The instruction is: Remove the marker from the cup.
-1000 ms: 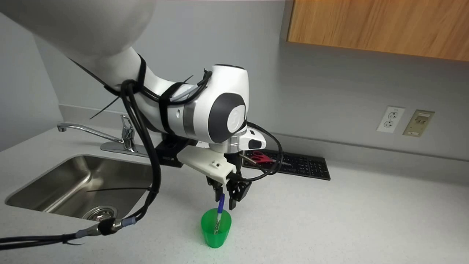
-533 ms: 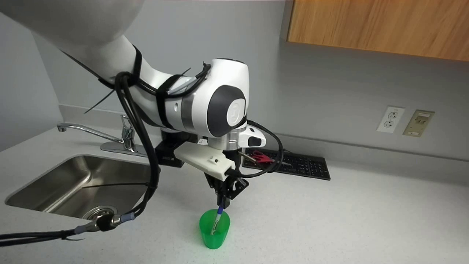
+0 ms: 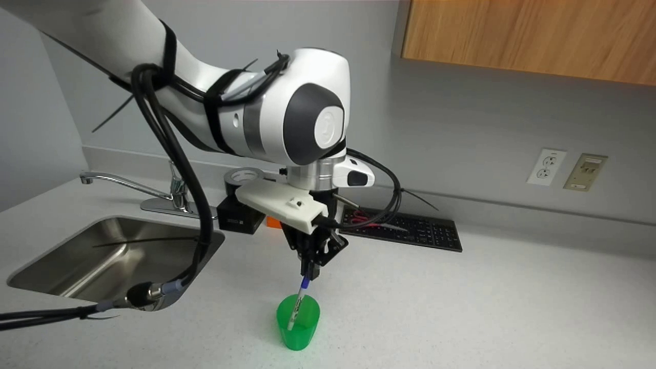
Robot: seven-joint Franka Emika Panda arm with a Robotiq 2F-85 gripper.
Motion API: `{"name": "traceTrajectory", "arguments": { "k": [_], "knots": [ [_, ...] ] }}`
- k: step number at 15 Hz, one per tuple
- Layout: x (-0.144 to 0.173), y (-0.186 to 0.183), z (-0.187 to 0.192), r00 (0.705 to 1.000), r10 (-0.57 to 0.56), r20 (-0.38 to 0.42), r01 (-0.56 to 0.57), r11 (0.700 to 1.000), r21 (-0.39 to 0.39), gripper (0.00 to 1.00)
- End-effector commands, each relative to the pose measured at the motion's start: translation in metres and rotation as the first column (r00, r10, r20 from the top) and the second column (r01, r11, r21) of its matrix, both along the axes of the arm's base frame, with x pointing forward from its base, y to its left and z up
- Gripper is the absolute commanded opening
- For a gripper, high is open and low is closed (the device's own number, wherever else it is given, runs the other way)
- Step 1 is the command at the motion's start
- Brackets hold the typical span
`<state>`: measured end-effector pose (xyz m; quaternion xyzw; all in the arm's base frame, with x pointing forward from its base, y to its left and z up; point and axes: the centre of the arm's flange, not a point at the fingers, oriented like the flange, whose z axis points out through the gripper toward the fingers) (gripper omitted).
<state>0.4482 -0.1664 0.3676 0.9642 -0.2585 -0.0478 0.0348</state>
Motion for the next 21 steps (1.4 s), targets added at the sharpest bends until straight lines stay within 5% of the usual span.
{"name": "traceTrajectory", "arguments": {
  "k": [1,8,16,21],
  "knots": [
    [-0.021,0.006,0.053,0.999,0.016,0.047,-0.017,1.0,0.023,0.04],
    [-0.011,0.052,0.085,0.995,0.096,-0.003,-0.095,0.992,0.086,0.04],
    [0.04,0.108,-0.01,0.951,0.22,-0.217,-0.166,0.956,0.24,0.04],
    [0.063,0.103,-0.053,0.938,0.198,-0.285,-0.135,0.965,0.227,0.04]
  ]
}}
